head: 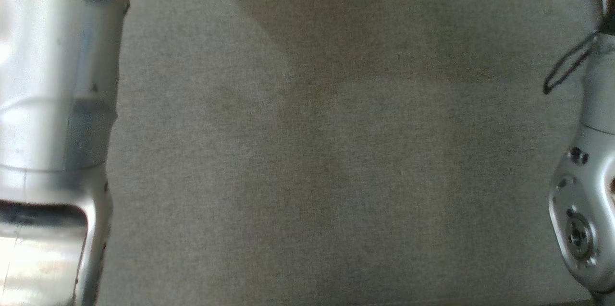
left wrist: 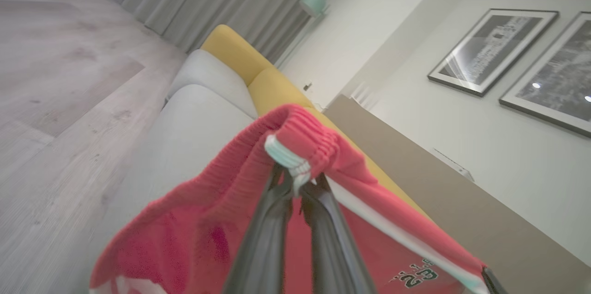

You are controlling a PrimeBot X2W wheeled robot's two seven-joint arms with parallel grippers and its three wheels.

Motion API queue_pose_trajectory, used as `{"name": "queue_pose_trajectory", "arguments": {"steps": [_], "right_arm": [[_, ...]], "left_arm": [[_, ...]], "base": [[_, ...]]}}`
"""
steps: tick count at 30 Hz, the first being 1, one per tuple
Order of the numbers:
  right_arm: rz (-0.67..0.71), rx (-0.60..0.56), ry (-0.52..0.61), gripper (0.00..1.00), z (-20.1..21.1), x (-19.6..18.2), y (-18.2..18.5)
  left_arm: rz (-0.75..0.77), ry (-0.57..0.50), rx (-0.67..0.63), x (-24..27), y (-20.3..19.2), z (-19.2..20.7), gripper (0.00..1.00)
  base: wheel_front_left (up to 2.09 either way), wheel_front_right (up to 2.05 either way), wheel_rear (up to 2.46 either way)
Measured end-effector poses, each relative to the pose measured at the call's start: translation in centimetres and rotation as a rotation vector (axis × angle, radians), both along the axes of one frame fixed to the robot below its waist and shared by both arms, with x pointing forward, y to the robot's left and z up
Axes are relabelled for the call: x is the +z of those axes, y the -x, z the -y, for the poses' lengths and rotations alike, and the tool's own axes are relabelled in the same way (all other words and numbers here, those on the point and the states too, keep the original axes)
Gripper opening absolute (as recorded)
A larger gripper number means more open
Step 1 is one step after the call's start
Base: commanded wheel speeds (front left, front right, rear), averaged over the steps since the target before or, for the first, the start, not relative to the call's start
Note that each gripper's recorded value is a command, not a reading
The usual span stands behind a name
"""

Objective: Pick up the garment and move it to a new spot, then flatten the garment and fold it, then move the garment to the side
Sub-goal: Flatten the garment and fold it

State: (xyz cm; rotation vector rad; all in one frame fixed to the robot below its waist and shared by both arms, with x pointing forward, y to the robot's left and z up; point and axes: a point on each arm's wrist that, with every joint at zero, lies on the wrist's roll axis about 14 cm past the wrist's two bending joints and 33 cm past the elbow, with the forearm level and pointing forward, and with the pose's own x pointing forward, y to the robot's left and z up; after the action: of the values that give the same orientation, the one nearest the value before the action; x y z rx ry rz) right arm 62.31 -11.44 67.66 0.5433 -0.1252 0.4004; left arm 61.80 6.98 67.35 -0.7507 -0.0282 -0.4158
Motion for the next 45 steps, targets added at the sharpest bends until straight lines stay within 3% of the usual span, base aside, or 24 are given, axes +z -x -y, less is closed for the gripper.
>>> {"name": "queue_pose_trajectory", "arguments": {"steps": [4, 8, 14, 18, 24, 28, 35, 40, 45], "right_arm": [[-0.079, 0.017, -0.011, 0.0, -1.1, -4.4, -1.2], [-0.195, 0.019, 0.002, 0.0, -1.2, -10.0, 0.4], [-0.441, 0.024, 0.026, 0.0, -0.8, -19.9, 7.4], [-0.535, 0.017, 0.062, 0.0, 0.2, -23.2, 12.7], [-0.617, 0.011, 0.122, 0.0, 1.0, -24.8, 20.5], [-0.67, 0.016, 0.154, 0.0, 1.4, -25.2, 25.6], [-0.753, 0.012, 0.179, 0.0, 2.5, -25.1, 32.2], [-0.724, 0.021, 0.19, 0.0, 2.3, -23.8, 30.6], [-0.607, 0.062, 0.206, 0.0, 1.1, -21.0, 24.7]], "left_arm": [[-0.084, 0.031, 0.037, -4.9, -2.0, -0.7, 0.0], [-0.2, 0.033, 0.032, -11.3, -0.2, -0.8, 0.0], [-0.423, 0.121, 0.033, -20.5, 7.1, -1.0, 0.0], [-0.538, 0.186, 0.02, -24.2, 13.4, -0.7, 0.0], [-0.612, 0.24, 0.012, -25.0, 21.4, -0.3, 0.0], [-0.682, 0.182, 0.001, -26.3, 27.5, -0.4, 0.0], [-0.766, 0.206, -0.029, -26.0, 35.0, 0.3, 0.0], [-0.75, 0.233, -0.051, -24.4, 33.8, 0.5, 0.0], [-0.783, 0.341, -0.082, -22.9, 31.4, 1.6, 0.0]], "base": [[0.0, 0.0, 0.0], [0.0, 0.0, 0.0], [0.0, 0.0, 0.0], [0.0, 0.0, 0.0], [0.0, 0.0, 0.0], [0.0, 0.0, 0.0], [0.0, 0.0, 0.0], [0.0, 0.0, 0.0], [0.0, 0.0, 0.0]]}}
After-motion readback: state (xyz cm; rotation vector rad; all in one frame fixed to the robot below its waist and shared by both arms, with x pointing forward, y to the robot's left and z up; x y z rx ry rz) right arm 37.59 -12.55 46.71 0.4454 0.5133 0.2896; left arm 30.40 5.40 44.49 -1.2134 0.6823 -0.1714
